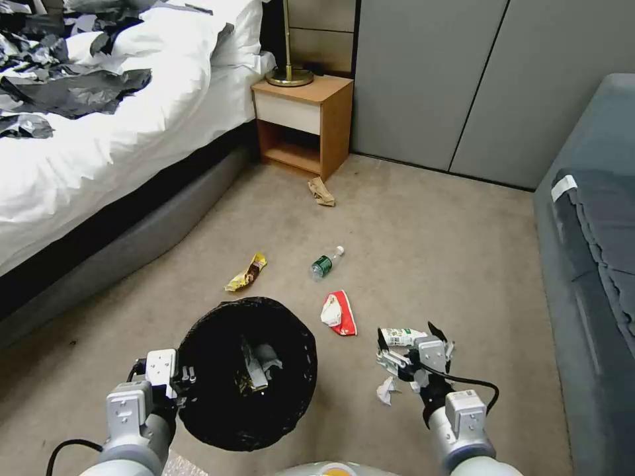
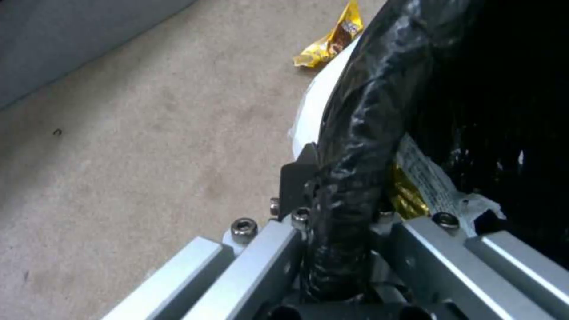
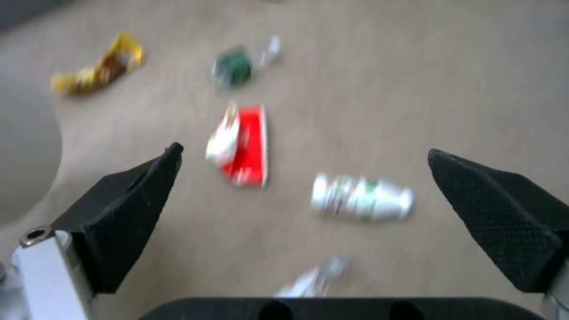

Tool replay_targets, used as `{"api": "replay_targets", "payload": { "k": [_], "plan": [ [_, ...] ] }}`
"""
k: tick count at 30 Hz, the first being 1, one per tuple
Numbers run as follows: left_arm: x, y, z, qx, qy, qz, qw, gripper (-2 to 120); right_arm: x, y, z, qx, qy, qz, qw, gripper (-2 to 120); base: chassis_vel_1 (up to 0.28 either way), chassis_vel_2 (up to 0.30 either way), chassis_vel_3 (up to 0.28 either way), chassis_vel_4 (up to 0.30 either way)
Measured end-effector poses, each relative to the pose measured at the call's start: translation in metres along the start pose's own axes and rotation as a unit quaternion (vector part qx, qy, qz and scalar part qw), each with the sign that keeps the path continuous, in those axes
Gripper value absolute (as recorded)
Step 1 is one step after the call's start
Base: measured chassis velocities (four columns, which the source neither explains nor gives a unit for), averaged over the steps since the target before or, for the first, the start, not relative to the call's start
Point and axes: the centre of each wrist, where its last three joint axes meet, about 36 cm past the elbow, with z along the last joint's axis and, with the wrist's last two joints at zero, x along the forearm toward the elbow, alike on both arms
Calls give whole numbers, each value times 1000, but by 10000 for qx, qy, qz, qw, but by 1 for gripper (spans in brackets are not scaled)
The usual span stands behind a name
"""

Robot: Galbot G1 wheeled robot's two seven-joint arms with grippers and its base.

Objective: Pick up the trash bin, then pick up the garbage from the floor and place it into the trash bin.

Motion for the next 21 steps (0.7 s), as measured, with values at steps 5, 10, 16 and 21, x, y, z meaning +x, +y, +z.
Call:
{"api": "replay_targets", "payload": {
  "k": [5, 10, 16, 21],
  "plan": [
    [0, 0, 1, -2, 11, 1, 10000, 0, -14, -8, 14, -371, 778, -296, 9958, 100, 0, 0, 0, 0],
    [0, 0, 2, 7, 31, -7, 10000, 0, -34, -14, 32, -493, 1198, -415, 9907, 100, 0, 0, 0, 0],
    [0, 0, 4, 0, 42, -20, 10000, 0, -56, -20, 52, -527, 1427, -550, 9868, 100, 0, 0, 0, 0],
    [0, -1, 5, -16, 47, -36, 10000, 0, -72, -19, 68, -698, 1551, -496, 9842, 100, 0, 0, 0, 0]
  ]
}}
